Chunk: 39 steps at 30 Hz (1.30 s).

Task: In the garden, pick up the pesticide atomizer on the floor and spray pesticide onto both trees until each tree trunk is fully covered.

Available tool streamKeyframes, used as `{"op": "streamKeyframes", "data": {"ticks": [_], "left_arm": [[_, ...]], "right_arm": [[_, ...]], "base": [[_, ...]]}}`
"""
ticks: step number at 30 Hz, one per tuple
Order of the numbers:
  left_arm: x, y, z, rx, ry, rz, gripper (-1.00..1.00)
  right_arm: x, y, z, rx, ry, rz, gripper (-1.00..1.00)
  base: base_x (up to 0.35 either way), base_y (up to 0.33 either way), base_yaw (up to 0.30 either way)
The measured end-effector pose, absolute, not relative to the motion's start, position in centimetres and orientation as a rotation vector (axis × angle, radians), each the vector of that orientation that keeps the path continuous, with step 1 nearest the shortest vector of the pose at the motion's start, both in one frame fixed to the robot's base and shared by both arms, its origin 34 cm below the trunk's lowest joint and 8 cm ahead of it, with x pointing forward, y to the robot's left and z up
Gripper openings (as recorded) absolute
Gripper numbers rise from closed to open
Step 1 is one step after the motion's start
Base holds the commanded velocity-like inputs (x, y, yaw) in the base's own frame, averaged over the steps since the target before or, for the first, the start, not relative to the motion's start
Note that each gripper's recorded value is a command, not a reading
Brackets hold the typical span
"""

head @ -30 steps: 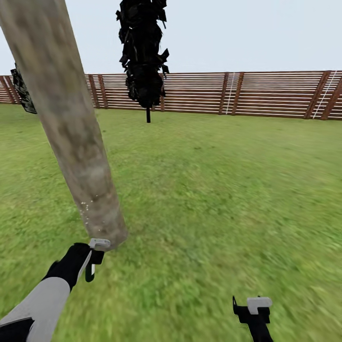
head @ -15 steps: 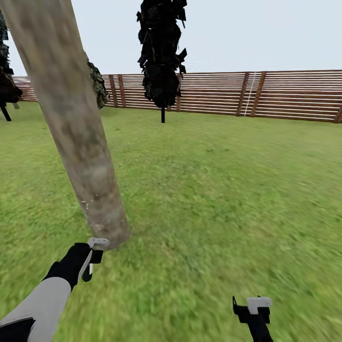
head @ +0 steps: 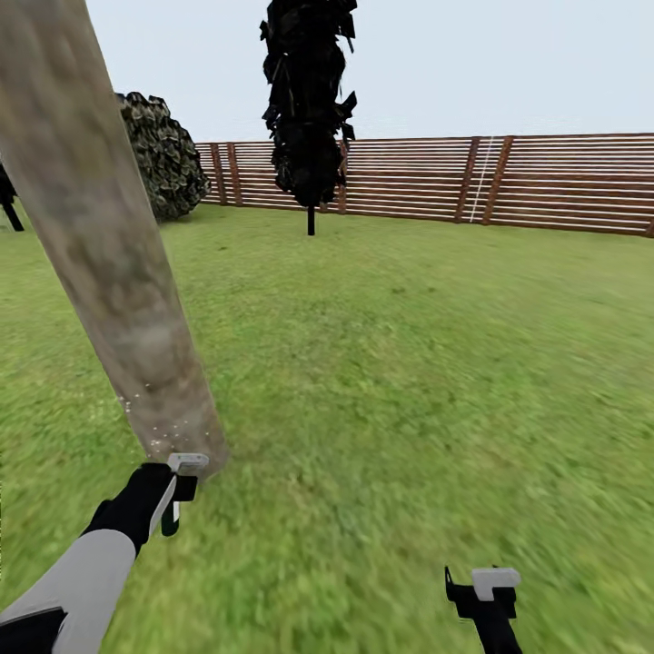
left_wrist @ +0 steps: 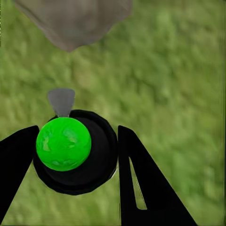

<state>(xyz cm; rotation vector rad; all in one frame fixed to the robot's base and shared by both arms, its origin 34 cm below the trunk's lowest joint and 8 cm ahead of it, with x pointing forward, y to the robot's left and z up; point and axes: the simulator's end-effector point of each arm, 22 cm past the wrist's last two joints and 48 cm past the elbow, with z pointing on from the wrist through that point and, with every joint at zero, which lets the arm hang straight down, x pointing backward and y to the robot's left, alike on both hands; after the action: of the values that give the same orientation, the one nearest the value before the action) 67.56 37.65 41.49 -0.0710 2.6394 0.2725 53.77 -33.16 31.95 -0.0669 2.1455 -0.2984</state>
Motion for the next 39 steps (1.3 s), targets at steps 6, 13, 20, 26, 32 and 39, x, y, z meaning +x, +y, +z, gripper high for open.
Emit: {"op": "streamKeyframes", "data": {"ticks": [6, 13, 20, 26, 32, 39], "left_arm": [[67.7, 37.7, 41.6, -0.073, 2.635, 0.271, -1.0], [67.7, 37.5, 41.6, -0.08, 2.635, 0.263, -1.0], [72.4, 32.8, 46.1, -0.096, 2.617, 0.153, -1.0], [73.1, 39.9, 49.1, -0.142, 2.594, 0.288, -1.0], [74.3, 36.2, 49.5, -0.125, 2.579, 0.211, -1.0], [74.0, 44.8, 55.0, -0.21, 2.525, 0.37, -1.0]], "right_arm": [[53.8, -33.2, 31.9, -0.067, 2.146, -0.298, 1.0], [53.8, -33.2, 31.9, -0.067, 2.147, -0.298, 1.0], [53.8, -33.2, 31.9, -0.067, 2.147, -0.298, 1.0], [53.8, -33.2, 31.9, -0.068, 2.147, -0.299, 1.0], [53.7, -33.3, 31.9, -0.068, 2.148, -0.3, 1.0], [53.7, -33.2, 31.9, -0.068, 2.148, -0.299, 1.0]], "base": [[0.064, -0.271, 0.271], [-0.076, -0.118, 0.278], [-0.001, -0.001, 0.141], [0.0, 0.0, 0.002], [0.0, 0.0, 0.0], [0.0, 0.0, 0.024]]}}
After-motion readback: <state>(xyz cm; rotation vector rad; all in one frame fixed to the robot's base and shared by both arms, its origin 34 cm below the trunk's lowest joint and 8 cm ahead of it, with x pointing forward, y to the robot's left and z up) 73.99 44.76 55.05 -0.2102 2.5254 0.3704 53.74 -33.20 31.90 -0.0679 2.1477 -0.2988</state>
